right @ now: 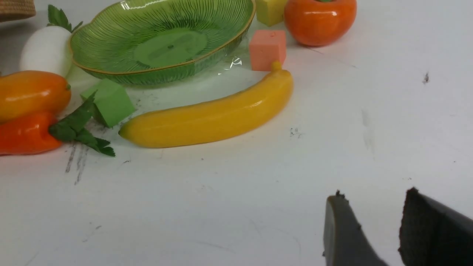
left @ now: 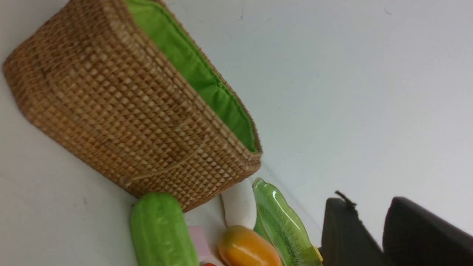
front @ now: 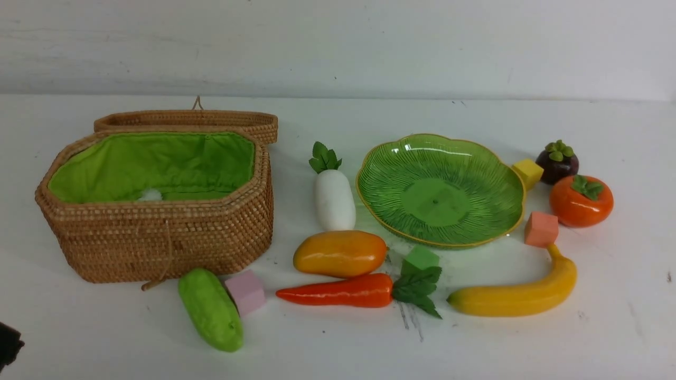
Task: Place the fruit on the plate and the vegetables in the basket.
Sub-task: Take a chayote with your left arm and place it on the basket on the left.
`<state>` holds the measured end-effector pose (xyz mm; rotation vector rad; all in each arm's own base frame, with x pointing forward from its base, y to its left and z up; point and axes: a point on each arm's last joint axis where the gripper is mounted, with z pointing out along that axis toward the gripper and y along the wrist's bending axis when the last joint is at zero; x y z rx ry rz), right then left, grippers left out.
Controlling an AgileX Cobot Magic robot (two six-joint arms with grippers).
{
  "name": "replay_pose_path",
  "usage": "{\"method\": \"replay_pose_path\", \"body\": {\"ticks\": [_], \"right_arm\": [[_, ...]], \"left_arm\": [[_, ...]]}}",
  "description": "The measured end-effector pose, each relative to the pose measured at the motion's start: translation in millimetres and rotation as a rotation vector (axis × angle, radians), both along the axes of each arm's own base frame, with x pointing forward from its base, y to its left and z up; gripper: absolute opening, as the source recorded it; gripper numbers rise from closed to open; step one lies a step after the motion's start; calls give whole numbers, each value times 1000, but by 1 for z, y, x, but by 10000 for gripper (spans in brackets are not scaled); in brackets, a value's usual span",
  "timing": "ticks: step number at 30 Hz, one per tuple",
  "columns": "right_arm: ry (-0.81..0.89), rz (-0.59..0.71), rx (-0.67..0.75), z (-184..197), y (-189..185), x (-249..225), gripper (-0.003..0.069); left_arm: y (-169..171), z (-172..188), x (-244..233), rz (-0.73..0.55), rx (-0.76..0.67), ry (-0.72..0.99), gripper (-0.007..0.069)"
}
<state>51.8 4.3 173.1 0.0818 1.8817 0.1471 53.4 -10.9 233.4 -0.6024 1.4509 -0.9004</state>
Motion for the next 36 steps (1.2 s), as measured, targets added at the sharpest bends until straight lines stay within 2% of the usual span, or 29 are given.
{"method": "replay_pose_path", "body": {"ticks": [3, 7, 9, 10, 11, 12, 14, 16, 19, 22, 25, 29, 33, 36], "right_arm": [[0, 0, -3, 0, 0, 0, 240], [-7, -2, -15, 0, -1, 0, 240], [-13, 11, -5, 1, 0, 0, 240], [-23, -10, 43, 1, 0, 1, 240], [-34, -22, 150, 2, 2, 1, 240], [-39, -22, 150, 2, 2, 1, 240], [-88, -52, 421, 8, 5, 3, 240], [-147, -72, 573, 15, 5, 4, 240], [-235, -94, 690, 24, 2, 5, 238], [-230, -85, 746, 29, 3, 4, 209], [-174, -5, 684, 47, 10, -1, 160], [1, 226, 394, 114, 25, -13, 67], [182, 420, 148, 168, 33, -18, 28], [225, 554, 55, 201, 38, -19, 25]], "left_arm": [[-4, 26, 4, -33, 87, 30, 0], [-14, 62, 18, -134, 266, 146, -13], [-17, 68, 24, -177, 319, 200, -13], [-21, 79, 29, -223, 364, 241, -13], [-25, 84, 35, -281, 407, 311, -13], [-25, 86, 34, -287, 409, 312, -13], [-32, 95, 47, -384, 470, 426, -13], [-34, 98, 55, -426, 504, 481, -13], [-35, 94, 67, -459, 548, 563, -13], [-35, 87, 75, -472, 571, 622, -13], [-36, 83, 79, -483, 579, 647, -13], [-43, 80, 83, -525, 614, 697, -13], [-52, 77, 91, -545, 662, 781, -13], [-67, 80, 97, -572, 689, 804, -13]]}}
